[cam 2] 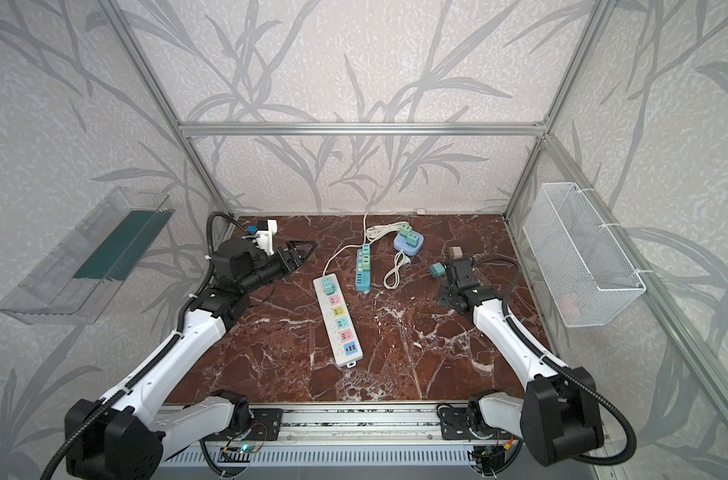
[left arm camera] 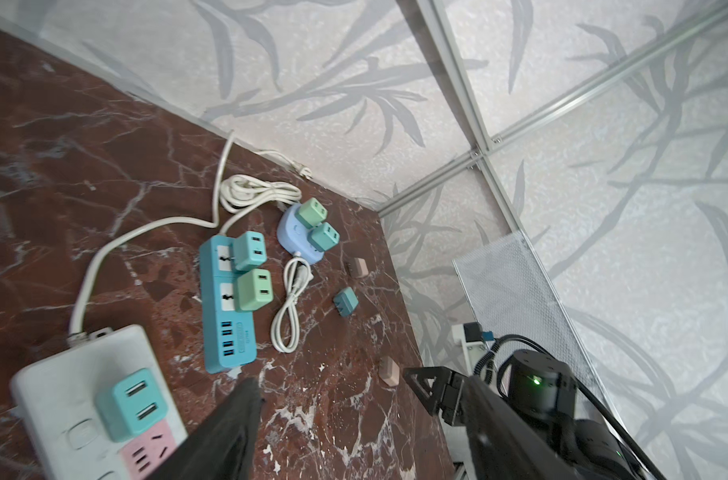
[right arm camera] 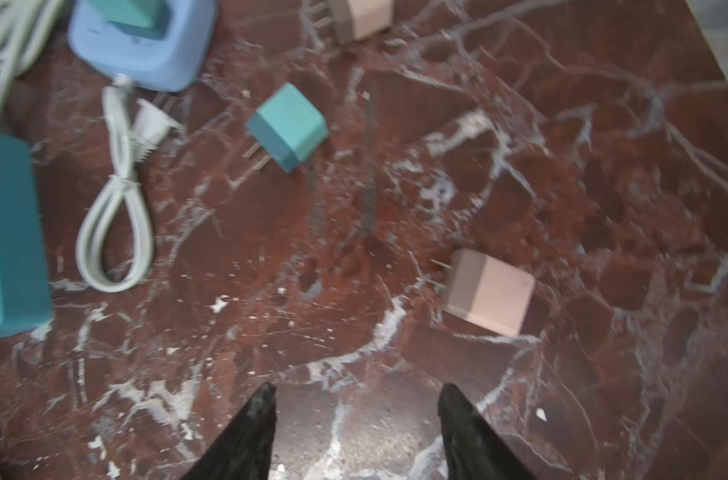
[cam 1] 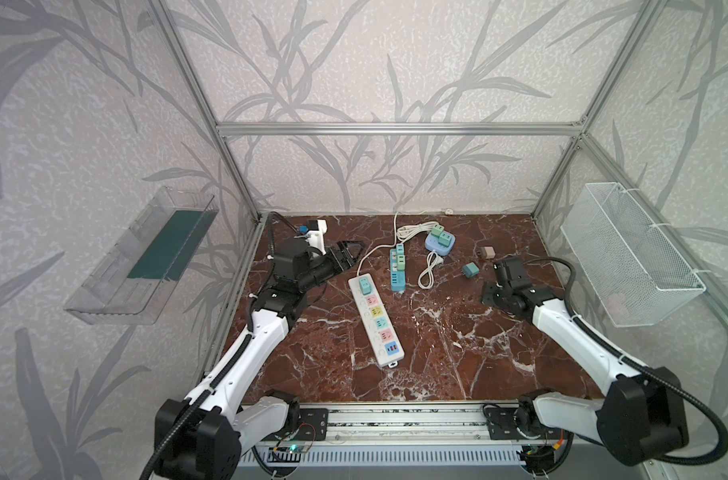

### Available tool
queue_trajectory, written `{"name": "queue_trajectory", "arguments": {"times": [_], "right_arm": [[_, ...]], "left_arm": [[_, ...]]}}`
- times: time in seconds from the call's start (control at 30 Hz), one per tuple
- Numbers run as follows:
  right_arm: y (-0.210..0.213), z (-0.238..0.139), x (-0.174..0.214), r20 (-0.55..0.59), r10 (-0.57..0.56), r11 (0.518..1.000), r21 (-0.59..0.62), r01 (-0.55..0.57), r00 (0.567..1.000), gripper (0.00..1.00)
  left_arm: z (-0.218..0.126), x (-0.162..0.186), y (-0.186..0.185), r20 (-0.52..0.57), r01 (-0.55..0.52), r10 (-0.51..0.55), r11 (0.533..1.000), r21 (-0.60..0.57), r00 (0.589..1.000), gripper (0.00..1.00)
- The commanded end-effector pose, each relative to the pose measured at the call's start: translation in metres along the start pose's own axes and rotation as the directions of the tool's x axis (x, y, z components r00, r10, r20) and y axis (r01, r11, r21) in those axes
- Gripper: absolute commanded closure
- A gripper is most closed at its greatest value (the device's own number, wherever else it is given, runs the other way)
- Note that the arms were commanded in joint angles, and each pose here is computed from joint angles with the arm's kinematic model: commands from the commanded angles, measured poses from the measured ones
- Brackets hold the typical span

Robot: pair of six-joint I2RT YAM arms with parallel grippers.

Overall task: Insert the plug
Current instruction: 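Close the right gripper on the pale pink adapter while the left reaches forward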

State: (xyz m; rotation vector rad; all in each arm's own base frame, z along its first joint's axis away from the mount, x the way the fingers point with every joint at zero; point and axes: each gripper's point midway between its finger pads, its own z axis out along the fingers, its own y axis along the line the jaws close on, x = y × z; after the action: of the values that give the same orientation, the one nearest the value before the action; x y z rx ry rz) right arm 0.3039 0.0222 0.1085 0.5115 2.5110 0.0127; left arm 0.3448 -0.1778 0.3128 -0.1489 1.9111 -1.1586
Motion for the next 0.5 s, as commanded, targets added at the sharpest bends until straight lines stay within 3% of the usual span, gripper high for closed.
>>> {"name": "queue_trajectory", "arguments": {"times": [0.0, 0.13, 0.3, 0.47], "right_arm": [[-0.02, 0.01, -0.006, 0.013, 0.141, 0.99, -0.015, -0.141, 0.99, 0.36], [-0.045, 0.03, -0.005, -0.019, 0.178, 0.984, 0.035, -0.177, 0.984, 0.36], [-0.05, 0.053, -0.002, -0.095, 0.132, 0.99, 0.053, -0.127, 0.987, 0.36], [-0.055, 0.07, 0.003, -0.175, 0.129, 0.99, 0.069, -0.119, 0.976, 0.36]], "left_arm": [[0.011, -0.003, -0.016, 0.001, -0.069, 0.069, 0.997, -0.027, 0.998, 0.24], [0.041, 0.009, -0.041, -0.074, -0.1, 0.101, 0.995, 0.025, 0.992, 0.25], [0.074, 0.023, -0.068, -0.176, -0.098, 0.123, 0.985, 0.141, 0.977, 0.25], [0.083, 0.038, -0.066, -0.227, -0.136, 0.178, 0.973, 0.187, 0.957, 0.26]]}}
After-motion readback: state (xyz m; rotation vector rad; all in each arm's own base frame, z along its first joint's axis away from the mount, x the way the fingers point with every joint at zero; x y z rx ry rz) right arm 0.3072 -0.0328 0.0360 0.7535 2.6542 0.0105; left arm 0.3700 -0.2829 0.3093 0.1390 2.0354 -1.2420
